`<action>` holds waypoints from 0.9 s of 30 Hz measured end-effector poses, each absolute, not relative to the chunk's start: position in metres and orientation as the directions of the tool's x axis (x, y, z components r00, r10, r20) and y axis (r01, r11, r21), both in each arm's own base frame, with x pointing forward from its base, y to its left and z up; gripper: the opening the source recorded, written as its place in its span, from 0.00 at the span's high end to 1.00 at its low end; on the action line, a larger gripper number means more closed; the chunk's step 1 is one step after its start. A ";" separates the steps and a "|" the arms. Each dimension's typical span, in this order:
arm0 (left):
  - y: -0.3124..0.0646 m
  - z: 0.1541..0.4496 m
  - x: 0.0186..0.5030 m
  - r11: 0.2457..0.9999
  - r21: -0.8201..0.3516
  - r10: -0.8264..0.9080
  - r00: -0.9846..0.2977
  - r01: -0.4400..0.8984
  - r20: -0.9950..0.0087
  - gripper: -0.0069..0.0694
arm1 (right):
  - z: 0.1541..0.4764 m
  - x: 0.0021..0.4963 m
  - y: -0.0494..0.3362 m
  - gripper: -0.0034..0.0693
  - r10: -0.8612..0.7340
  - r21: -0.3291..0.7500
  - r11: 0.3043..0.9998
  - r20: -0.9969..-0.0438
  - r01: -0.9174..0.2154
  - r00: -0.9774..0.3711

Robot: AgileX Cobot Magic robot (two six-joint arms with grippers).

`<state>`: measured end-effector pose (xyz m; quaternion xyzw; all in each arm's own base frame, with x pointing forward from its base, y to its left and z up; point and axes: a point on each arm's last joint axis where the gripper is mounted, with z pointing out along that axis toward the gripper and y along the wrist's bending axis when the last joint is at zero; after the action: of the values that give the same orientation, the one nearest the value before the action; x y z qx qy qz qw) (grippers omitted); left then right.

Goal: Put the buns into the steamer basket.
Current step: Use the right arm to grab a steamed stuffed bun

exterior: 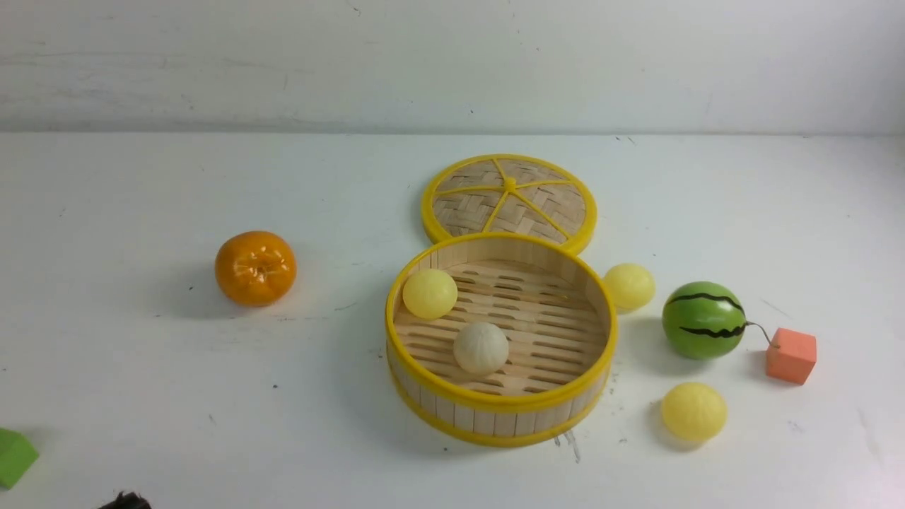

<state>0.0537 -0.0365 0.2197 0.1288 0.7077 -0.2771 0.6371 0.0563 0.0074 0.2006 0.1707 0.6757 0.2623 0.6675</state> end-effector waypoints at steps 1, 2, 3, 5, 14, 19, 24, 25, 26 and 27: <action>-0.037 0.217 0.054 0.814 -0.228 -0.165 -0.163 0.534 -0.973 0.93 | 0.204 0.056 0.007 0.62 0.618 0.615 0.777 -0.786 -0.133 -0.028; -0.037 0.213 0.054 0.815 -0.228 -0.160 -0.171 0.532 -0.972 0.93 | 0.207 0.056 0.006 0.62 0.669 0.662 0.734 -0.743 -0.150 -0.007; -0.037 0.210 0.054 0.817 -0.228 -0.152 -0.183 0.530 -0.971 0.93 | 0.212 0.055 0.006 0.62 0.722 0.712 0.683 -0.692 -0.164 0.001; -0.037 0.206 0.054 0.818 -0.228 -0.143 -0.197 0.529 -0.970 0.93 | 0.225 0.055 0.007 0.62 0.752 0.744 0.648 -0.659 -0.162 -0.018; -0.038 0.197 0.053 0.818 -0.228 -0.104 -0.255 0.528 -0.961 0.93 | 0.305 0.109 0.029 0.62 0.149 0.248 0.968 -0.713 -0.048 -0.685; -0.038 0.195 0.052 0.818 -0.228 -0.094 -0.269 0.528 -0.959 0.93 | 0.308 0.174 0.048 0.62 -0.015 0.142 0.985 -0.491 -0.097 -0.871; -0.038 0.195 0.052 0.818 -0.228 -0.092 -0.271 0.528 -0.958 0.93 | 0.282 0.230 0.067 0.62 -0.021 0.162 0.983 -0.349 -0.082 -0.937; -0.038 0.195 0.052 0.818 -0.228 -0.092 -0.272 0.528 -0.958 0.93 | 0.276 0.239 0.070 0.62 -0.023 0.164 0.983 -0.334 -0.082 -0.942; -0.038 0.195 0.052 0.818 -0.228 -0.092 -0.272 0.528 -0.958 0.93 | 0.269 0.247 0.073 0.62 -0.025 0.164 0.983 -0.315 -0.080 -0.949; -0.038 0.195 0.052 0.818 -0.228 -0.092 -0.272 0.528 -0.958 0.93 | 0.263 0.257 0.076 0.62 -0.030 0.161 0.983 -0.304 -0.082 -0.952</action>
<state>0.0523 -0.0381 0.1951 0.1449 0.7523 -0.2646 0.5857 0.2572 0.0757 0.2633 -0.0283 0.9842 0.0863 0.1521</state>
